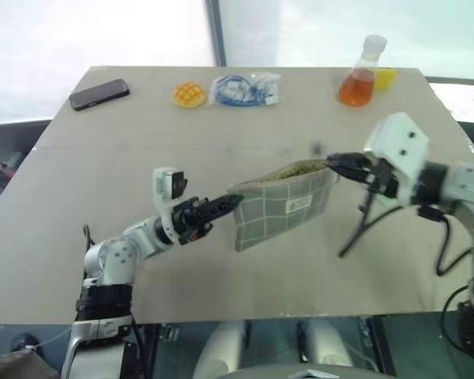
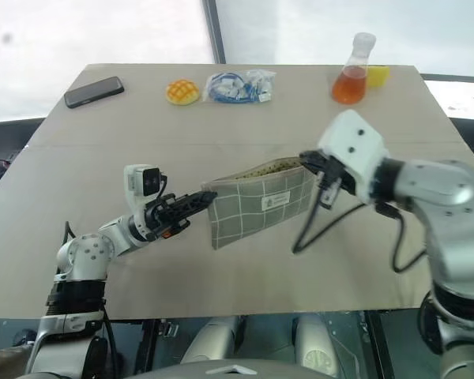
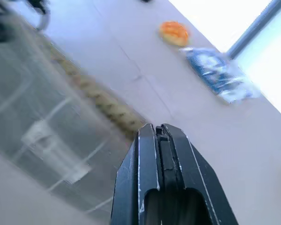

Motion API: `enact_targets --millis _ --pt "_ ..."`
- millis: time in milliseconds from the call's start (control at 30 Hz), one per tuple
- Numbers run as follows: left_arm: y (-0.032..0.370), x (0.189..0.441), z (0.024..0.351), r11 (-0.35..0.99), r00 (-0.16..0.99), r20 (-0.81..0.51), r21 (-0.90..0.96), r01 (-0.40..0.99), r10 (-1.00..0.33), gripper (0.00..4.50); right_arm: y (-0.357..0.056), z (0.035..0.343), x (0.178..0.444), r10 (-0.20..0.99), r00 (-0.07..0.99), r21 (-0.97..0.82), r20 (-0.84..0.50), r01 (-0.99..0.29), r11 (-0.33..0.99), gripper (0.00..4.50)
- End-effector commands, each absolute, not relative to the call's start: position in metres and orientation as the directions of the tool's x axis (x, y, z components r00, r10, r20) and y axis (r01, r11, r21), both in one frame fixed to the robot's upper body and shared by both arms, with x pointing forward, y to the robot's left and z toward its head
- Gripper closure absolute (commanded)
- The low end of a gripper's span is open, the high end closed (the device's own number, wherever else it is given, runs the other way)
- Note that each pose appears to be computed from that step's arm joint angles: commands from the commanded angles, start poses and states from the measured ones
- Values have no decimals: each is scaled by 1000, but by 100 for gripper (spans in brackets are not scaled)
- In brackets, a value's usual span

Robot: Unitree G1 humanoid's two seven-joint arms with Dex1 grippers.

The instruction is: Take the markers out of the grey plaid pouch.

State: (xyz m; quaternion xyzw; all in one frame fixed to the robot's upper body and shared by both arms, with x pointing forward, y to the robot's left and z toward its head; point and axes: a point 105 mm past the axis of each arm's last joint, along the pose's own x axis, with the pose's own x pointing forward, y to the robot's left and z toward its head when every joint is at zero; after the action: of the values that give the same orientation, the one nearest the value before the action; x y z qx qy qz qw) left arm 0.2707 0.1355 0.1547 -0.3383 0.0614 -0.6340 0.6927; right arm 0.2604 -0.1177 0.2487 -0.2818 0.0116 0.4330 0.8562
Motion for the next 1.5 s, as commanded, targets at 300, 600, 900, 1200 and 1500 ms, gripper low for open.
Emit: enact_targets --millis 300,600,900,1200,1500 --pt "136 260 126 53 153 204 -430 901 -967 450 -75 203 279 751 511 -495 -418 -821 284 439" --pt "145 263 122 104 214 210 -437 893 -954 450 -61 199 260 807 353 -465 -475 -879 111 439" --pt "149 269 121 148 261 216 -432 890 -941 450 -64 194 261 787 324 -477 -526 -878 43 439" --pt "150 270 120 158 275 221 -434 887 -936 450 -62 199 249 816 276 -462 -507 -887 13 439" --pt "145 265 118 136 250 218 -433 891 -943 450 -70 152 283 709 355 -473 -609 -880 34 439"
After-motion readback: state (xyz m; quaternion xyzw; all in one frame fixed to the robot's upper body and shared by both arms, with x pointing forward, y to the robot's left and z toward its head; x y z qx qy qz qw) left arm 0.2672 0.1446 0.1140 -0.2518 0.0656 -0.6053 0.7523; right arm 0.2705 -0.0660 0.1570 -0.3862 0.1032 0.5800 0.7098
